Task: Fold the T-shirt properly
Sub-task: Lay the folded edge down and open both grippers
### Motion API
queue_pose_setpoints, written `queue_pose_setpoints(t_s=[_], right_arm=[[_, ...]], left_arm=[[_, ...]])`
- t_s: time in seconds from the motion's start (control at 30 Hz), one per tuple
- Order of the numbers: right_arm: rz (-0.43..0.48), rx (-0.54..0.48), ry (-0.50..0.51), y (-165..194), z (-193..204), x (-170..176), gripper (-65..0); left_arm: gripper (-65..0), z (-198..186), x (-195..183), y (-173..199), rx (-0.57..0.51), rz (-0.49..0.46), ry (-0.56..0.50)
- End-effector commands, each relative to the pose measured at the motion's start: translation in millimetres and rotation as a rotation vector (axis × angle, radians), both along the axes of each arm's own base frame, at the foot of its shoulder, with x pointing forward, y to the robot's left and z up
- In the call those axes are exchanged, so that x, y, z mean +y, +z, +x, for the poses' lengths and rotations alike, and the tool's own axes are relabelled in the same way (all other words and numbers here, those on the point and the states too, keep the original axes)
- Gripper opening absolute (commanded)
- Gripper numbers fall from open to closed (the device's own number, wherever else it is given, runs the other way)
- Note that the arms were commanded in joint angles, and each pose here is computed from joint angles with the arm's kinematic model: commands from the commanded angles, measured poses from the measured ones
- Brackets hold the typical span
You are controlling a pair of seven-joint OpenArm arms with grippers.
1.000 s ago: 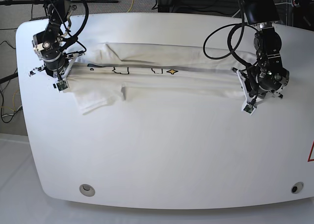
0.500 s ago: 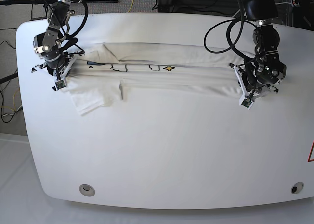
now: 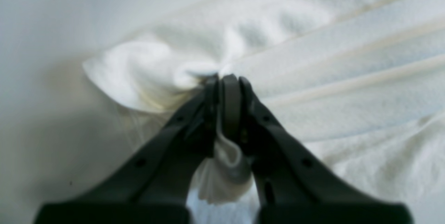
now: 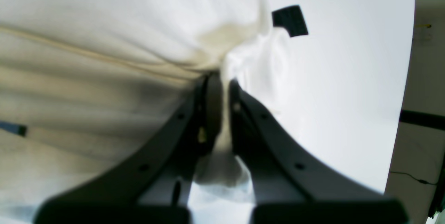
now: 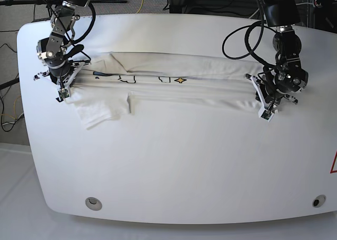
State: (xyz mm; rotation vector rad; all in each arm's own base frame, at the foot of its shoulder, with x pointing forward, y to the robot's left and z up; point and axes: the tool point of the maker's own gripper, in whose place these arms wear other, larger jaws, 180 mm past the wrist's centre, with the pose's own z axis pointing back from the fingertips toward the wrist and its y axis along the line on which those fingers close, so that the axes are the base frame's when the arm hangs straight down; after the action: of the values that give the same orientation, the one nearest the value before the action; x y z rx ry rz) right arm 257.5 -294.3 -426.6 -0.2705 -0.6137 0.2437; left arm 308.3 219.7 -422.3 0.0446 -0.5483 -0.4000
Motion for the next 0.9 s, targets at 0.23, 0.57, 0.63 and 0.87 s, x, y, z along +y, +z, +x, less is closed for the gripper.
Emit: queue_pose_setpoints(t_s=[0.23,0.57,0.63,0.87], right_arm=[[-0.056,0.115,-0.022,-12.2,-21.1,-13.7,-41.7],[-0.056,0.113,-0.021,-12.0,-21.3,-13.6,-21.2],[-0.055,0.113,-0.021,-12.3,-21.3,-13.0,-22.2],[-0.053,0.112,-0.021,-12.2,-20.7,-12.4,-22.5]], left_arm=[[-59.0,-3.5,32.1,2.2,0.059,0.115,0.033],[-24.5,5.6,37.1,10.9,0.035,0.126,0.035],[-21.9,7.8,37.0,13.7,0.026,0.128,0.034],[-21.8,19.7,36.3,34.4,-0.039,0.144,0.028]])
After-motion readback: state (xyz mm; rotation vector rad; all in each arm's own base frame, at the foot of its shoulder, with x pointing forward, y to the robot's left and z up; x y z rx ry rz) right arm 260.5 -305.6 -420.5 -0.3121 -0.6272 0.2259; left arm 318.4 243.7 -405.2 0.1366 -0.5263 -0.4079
